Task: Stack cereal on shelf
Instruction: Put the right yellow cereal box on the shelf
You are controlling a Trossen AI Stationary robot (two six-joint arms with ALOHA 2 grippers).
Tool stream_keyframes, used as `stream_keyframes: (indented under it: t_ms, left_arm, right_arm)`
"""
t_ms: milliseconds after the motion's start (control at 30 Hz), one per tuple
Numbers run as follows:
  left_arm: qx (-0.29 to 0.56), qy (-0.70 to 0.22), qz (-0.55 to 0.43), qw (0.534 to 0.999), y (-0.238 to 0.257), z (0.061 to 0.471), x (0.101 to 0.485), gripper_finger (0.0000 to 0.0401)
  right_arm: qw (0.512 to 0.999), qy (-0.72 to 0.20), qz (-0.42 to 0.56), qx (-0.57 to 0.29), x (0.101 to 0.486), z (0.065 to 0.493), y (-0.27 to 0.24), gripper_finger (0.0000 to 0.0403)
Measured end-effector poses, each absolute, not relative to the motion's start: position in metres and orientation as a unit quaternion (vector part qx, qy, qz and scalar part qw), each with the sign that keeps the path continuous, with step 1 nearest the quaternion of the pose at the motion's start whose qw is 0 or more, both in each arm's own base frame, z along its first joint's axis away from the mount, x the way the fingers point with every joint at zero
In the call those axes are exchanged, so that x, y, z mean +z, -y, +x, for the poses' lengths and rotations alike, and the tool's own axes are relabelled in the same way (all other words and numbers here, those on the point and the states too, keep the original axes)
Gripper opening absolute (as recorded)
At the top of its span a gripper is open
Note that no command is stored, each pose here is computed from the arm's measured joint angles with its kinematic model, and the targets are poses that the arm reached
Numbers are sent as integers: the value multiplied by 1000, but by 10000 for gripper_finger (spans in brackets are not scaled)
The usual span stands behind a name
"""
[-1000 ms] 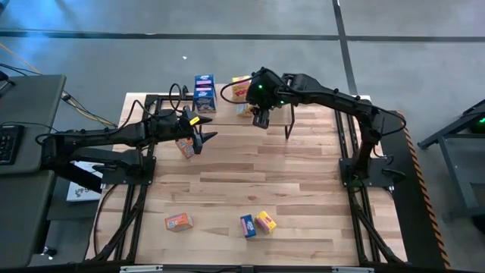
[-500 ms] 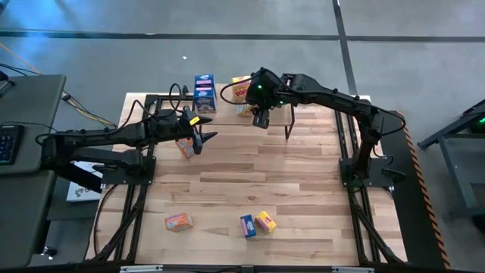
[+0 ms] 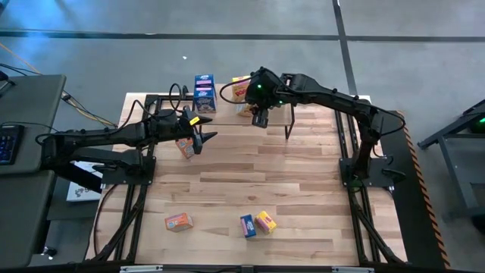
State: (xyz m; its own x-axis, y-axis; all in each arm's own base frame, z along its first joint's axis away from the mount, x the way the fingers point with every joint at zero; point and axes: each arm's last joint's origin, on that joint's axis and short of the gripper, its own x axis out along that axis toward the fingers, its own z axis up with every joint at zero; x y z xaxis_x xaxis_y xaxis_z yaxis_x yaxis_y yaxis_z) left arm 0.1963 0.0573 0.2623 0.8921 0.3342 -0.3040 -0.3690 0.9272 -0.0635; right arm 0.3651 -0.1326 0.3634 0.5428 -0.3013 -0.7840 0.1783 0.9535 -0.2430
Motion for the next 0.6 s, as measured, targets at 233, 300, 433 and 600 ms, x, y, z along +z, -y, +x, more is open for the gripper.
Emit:
stream_keyframes:
  t_ms: [233,300,433,600]
  left_arm:
    - [181,-145,-60,971,-57,196,262,280]
    - [181,-145,-60,971,-57,196,262,280]
    - [181,-145,-60,971,-57,196,262,280]
    - [181,-145,-60,971,-57,196,262,280]
  right_arm:
    - [876,-458,-72,-133,363,365,133,175]
    - [876,-458,-77,-129,363,365,133,179]
    - [877,-455,-81,-128,364,366,133,196]
    - [884,-443,-76,-126,365,368,133,227]
